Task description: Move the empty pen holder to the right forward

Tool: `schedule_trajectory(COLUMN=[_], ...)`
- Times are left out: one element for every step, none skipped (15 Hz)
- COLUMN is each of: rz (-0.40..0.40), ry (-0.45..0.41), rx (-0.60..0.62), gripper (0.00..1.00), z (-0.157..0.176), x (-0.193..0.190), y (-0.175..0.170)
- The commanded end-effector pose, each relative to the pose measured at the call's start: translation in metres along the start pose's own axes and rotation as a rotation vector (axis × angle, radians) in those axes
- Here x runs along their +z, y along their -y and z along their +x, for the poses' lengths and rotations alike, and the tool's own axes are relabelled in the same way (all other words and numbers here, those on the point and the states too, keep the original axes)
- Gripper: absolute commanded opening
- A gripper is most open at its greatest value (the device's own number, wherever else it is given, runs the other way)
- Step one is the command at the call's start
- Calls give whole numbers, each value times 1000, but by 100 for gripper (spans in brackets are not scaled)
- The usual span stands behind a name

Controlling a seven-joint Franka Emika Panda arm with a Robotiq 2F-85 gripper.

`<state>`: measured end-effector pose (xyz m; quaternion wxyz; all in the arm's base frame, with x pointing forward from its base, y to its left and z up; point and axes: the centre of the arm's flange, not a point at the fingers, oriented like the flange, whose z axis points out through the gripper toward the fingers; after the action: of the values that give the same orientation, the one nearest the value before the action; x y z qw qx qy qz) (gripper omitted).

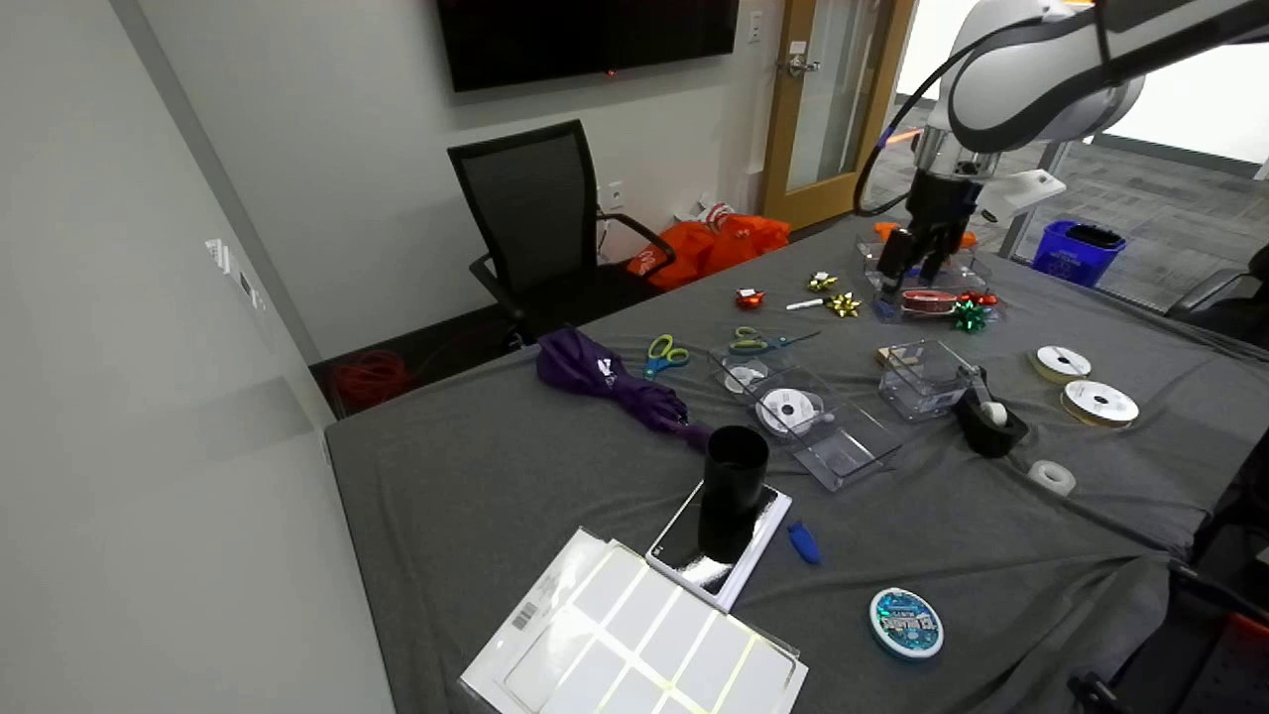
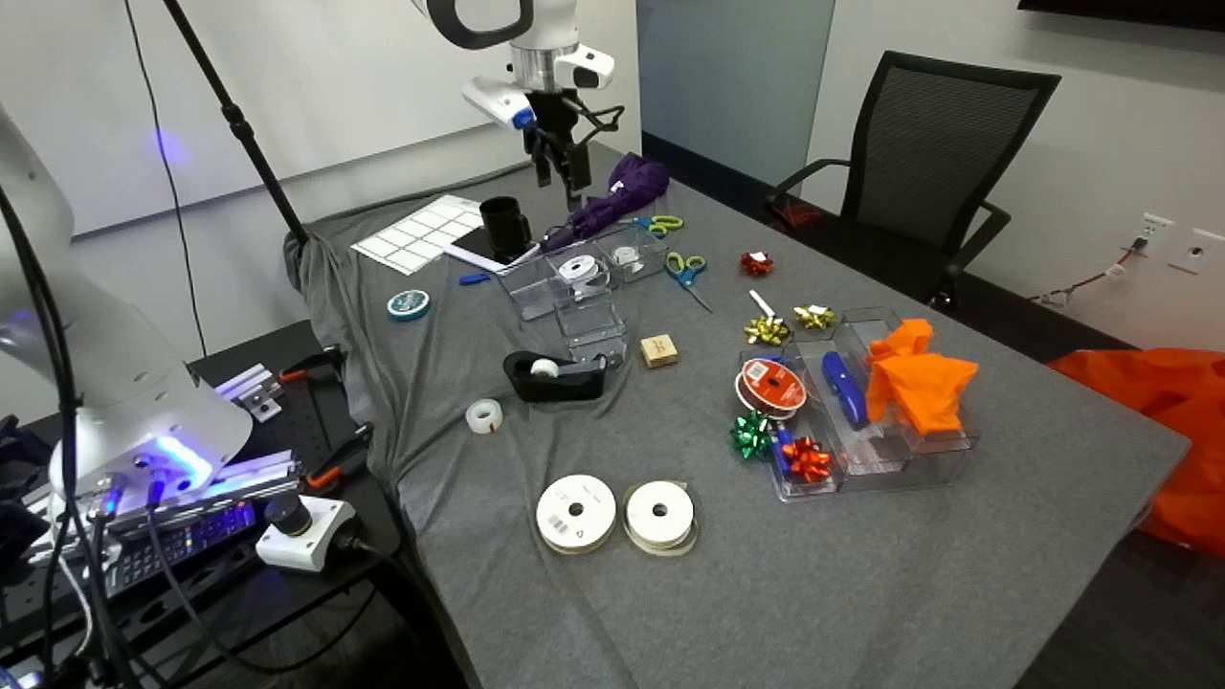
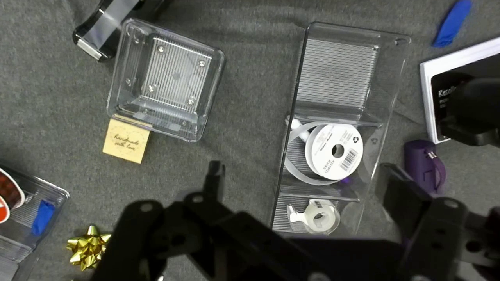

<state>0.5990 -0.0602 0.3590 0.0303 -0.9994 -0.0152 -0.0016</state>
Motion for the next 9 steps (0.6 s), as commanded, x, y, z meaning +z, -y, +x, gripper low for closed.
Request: schedule_trajectory(rz=[-9,-12,-16,-23,-27,-30,-33,-36,-35], ry=[-32,-30,-29,-21,-6,8,23,35,37], rx=[24,37,58,79,106,129,152,174,189], gripper=[100,100,100,100,100,100,100,100,100], z=[2,2,2,3,4,4,4,4,3], x=[30,37,46,55,66,75,86,95,105], y=[-7,-9,-9,-10,-10,-10,-10,-11,-12])
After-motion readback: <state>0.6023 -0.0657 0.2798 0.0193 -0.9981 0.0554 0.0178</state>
